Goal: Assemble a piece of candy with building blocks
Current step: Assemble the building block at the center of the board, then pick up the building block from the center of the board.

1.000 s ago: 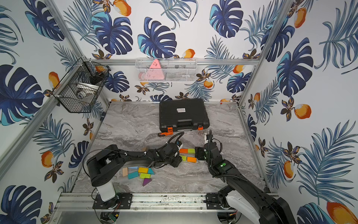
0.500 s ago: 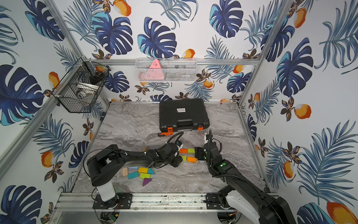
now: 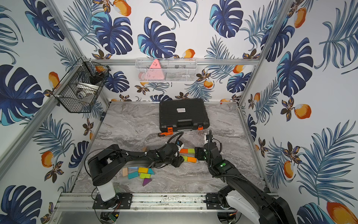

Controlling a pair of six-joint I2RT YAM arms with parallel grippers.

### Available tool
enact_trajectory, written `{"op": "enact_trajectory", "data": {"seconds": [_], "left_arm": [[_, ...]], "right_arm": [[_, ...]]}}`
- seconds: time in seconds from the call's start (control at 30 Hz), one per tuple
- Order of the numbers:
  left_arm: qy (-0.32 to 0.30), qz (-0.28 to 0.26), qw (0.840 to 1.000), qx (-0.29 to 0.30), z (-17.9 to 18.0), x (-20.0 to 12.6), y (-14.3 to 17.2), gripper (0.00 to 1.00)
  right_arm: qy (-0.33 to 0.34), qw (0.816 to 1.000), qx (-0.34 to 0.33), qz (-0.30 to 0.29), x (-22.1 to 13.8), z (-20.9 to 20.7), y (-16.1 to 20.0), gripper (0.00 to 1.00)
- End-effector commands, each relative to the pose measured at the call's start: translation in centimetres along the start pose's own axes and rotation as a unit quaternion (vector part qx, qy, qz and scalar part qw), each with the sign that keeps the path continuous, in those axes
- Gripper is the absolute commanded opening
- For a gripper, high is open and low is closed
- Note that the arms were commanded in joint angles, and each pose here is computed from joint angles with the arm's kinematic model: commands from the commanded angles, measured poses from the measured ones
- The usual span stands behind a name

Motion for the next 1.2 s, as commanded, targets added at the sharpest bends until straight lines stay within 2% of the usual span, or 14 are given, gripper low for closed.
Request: {"op": "enact_trajectory", "data": {"seconds": [0.0, 0.17, 0.27, 0.5, 0.63, 0.73, 0.83, 1.03, 1.17], "left_arm": [[-0.02, 0.097, 0.995, -0.019, 1.0, 0.2, 3.7, 0.55], [-0.032, 0.1, 0.994, -0.021, 1.3, 0.1, 4.0, 0.55], [-0.038, 0.094, 0.995, -0.023, 1.4, -0.4, 3.8, 0.59], [-0.062, 0.047, 0.996, -0.034, 1.2, -4.0, 1.5, 0.67], [-0.083, 0.005, 0.996, -0.041, 1.2, -7.6, -0.6, 0.69], [-0.099, -0.023, 0.993, -0.054, 1.6, -10.7, -2.0, 0.69], [-0.111, -0.047, 0.99, -0.076, 2.6, -14.1, -2.8, 0.69], [-0.157, -0.083, 0.975, -0.136, 6.7, -21.2, -2.6, 0.69], [-0.193, -0.118, 0.963, -0.146, 8.4, -25.8, -1.7, 0.7]], "right_arm": [[-0.01, 1.0, 0.007, -0.014, -0.1, 0.3, -0.4, 0.76], [-0.011, 1.0, 0.006, -0.012, 0.0, 0.3, -0.4, 0.76], [-0.011, 1.0, 0.005, -0.01, 0.1, 0.3, -0.4, 0.76], [-0.011, 1.0, 0.003, -0.015, -0.1, 0.4, -0.7, 0.76], [-0.024, 1.0, 0.001, -0.016, -0.5, 0.7, -1.0, 0.77], [-0.041, 0.999, -0.005, 0.01, -0.6, 1.5, -1.2, 0.76], [-0.073, 0.996, -0.02, 0.038, -0.9, 2.6, -1.6, 0.71], [-0.152, 0.981, -0.014, 0.122, -0.2, 6.2, -2.5, 0.66], [-0.188, 0.967, -0.03, 0.169, 0.8, 10.1, -2.1, 0.64]]}}
Point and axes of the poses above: each gripper's point midway between its finger pads, its own x axis out along the fingers, its own z axis along the line the jaws close on, y = z × x, the point moved 7 cm from there along -x, back along the fingers, and after that the axes turned 2 degrees about x, right-handed, at the moved point
